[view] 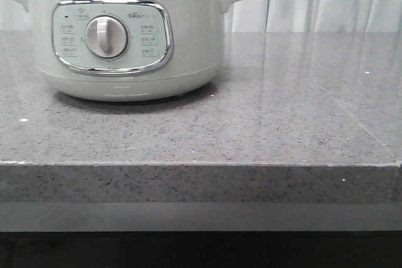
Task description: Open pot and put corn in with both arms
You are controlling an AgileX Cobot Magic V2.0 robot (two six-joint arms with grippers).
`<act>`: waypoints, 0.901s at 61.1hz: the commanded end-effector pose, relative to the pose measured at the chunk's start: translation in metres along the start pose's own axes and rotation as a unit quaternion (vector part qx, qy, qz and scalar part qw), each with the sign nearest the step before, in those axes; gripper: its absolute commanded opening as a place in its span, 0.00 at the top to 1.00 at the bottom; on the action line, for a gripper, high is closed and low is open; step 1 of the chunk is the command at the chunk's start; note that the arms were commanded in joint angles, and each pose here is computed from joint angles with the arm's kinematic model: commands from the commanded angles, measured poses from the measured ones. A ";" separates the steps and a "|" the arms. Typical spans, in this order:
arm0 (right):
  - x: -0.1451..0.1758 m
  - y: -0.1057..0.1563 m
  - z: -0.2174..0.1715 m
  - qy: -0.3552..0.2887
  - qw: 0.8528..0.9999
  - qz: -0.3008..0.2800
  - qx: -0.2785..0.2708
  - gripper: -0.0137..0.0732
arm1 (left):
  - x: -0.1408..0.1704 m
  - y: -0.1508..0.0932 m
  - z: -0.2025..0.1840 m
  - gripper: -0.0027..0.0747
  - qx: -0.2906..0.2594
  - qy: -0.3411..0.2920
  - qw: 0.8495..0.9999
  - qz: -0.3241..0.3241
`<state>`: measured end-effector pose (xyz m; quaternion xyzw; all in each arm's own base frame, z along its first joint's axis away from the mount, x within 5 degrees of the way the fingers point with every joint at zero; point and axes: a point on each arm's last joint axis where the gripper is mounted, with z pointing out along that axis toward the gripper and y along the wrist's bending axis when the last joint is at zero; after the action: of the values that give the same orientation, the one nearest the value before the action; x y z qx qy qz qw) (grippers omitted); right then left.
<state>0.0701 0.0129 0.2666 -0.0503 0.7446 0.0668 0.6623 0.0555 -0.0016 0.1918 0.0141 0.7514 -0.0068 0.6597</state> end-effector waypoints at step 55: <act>0.075 -0.012 -0.008 -0.030 0.996 0.000 0.088 0.92 | -0.008 0.000 -0.002 0.99 0.000 -0.050 0.999 -0.004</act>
<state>0.0559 0.0025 0.1842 0.0074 0.7588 0.0154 0.6511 0.0555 -0.0016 0.1918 0.0141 0.7514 -0.0068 0.6597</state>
